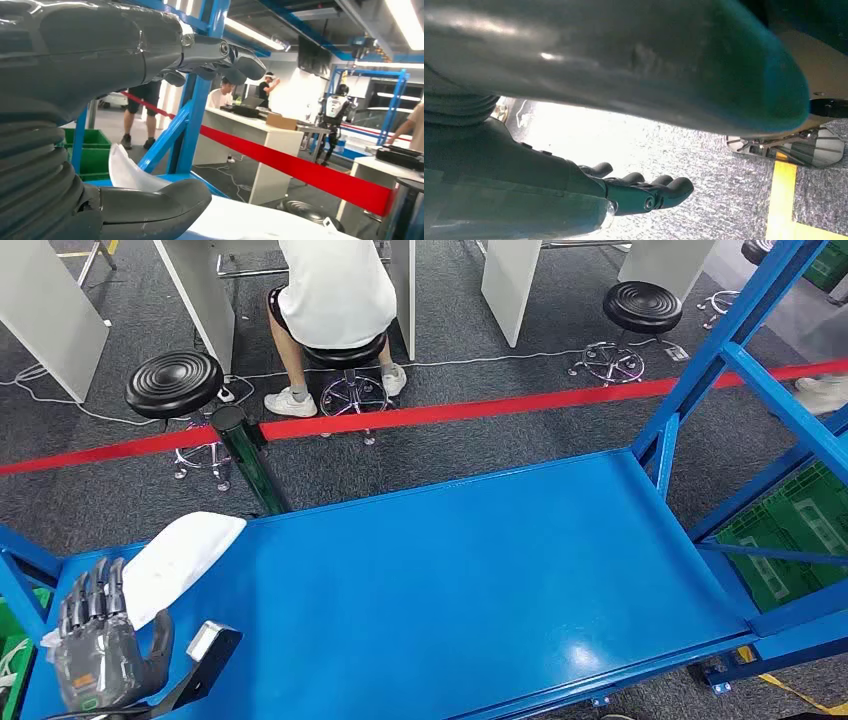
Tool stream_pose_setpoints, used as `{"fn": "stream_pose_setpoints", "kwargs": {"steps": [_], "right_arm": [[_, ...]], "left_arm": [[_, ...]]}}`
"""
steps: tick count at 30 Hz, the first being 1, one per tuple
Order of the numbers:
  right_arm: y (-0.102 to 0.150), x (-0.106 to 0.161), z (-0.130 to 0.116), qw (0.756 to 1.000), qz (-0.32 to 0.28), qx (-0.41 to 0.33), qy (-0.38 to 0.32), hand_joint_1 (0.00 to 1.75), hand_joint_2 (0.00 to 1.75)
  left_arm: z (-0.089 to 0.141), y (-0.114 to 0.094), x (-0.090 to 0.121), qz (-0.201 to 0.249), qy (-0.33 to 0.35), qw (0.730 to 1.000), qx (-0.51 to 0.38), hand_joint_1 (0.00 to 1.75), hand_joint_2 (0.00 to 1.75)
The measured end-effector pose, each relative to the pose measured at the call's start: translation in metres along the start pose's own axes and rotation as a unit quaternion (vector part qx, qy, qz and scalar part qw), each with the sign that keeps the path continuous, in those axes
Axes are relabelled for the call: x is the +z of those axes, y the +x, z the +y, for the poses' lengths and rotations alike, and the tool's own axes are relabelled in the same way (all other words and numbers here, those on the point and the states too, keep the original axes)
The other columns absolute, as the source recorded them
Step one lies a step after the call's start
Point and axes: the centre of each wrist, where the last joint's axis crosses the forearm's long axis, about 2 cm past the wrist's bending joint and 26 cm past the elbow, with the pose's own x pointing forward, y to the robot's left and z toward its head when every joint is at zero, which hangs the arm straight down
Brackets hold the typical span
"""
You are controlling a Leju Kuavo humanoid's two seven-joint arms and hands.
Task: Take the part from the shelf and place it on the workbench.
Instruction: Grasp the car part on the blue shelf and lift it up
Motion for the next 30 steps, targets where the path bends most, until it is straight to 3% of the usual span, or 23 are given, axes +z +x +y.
{"fn": "stream_pose_setpoints", "kwargs": {"steps": [18, 22, 30], "right_arm": [[0.001, 0.0, 0.001, 1.0, -0.003, 0.016, 0.005, 0.0, 0.0], [0.001, 0.0, 0.002, 1.0, -0.004, 0.022, 0.007, 0.0, 0.0], [0.001, 0.0, 0.001, 1.0, -0.005, 0.028, 0.009, 0.0, 0.0]], "left_arm": [[-0.022, -0.014, 0.004, 0.069, -0.064, 0.995, 0.012, 0.0, 1.75], [-0.031, -0.024, 0.007, 0.066, -0.088, 0.994, 0.01, 0.0, 1.75], [-0.051, -0.054, 0.003, 0.115, -0.133, 0.984, -0.001, 0.0, 1.75]]}}
